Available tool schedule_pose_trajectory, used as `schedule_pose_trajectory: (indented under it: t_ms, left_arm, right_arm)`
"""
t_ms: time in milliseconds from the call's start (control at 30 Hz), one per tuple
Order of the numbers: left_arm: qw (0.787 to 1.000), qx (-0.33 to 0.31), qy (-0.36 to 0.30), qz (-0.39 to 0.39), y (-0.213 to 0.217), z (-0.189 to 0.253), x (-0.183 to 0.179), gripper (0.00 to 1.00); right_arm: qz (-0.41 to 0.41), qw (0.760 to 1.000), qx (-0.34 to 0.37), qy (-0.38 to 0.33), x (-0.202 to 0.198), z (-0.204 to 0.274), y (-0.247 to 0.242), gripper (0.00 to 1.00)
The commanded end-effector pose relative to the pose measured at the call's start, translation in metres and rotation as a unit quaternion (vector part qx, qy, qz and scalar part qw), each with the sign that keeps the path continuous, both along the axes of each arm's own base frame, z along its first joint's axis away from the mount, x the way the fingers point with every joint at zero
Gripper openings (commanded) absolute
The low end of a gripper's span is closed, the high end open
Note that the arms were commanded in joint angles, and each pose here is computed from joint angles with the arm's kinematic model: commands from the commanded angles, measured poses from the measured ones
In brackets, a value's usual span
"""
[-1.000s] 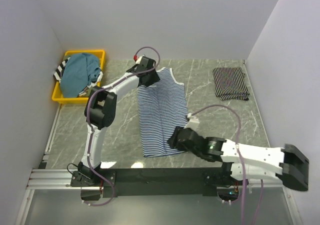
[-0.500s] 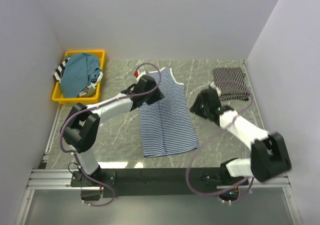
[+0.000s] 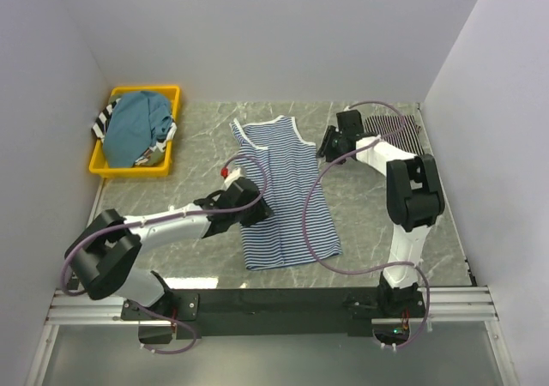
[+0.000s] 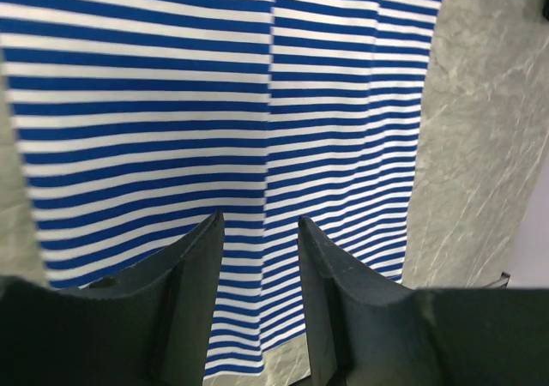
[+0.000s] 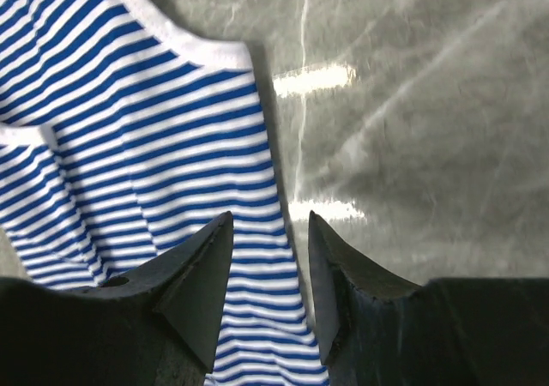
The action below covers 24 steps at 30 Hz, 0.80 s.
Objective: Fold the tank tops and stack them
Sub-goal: Fold the tank top
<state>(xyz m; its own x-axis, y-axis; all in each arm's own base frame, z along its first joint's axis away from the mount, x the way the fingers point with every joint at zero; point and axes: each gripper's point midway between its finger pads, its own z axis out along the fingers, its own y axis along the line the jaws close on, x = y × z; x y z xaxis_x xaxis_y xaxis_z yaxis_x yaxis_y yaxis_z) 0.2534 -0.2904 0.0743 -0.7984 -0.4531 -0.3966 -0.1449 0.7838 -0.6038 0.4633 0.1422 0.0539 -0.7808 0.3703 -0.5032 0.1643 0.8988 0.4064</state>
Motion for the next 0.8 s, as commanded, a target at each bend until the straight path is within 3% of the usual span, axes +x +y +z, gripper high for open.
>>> schedule_pose_trajectory:
  t_ms: [0,333,533,700,767]
  left_arm:
    - [0.999,-0.024,-0.018,0.035,0.009,0.016,0.002,0.46]
    - [0.996,0.012,0.027,0.087,0.044,-0.013,-0.017,0.5]
    - [0.994,0.027,0.04,0.097,0.058,-0.021,-0.019,0.46]
    - [0.992,0.047,0.047,0.104,0.069,-0.029,-0.016,0.4]
    - [0.991,0.061,0.054,0.109,0.075,-0.035,-0.015,0.37]
  right_arm:
    - [0.018,1.0,-0.008,-0.011,0.016,0.01,0.005,0.48]
    - [0.003,1.0,-0.029,0.003,0.048,-0.005,0.007,0.48]
    - [0.008,0.999,-0.05,0.014,0.059,-0.016,0.014,0.47]
    - [0.012,0.998,-0.055,0.024,0.061,-0.024,0.02,0.4]
    - [0.004,0.998,-0.061,0.028,0.061,-0.028,0.018,0.3]
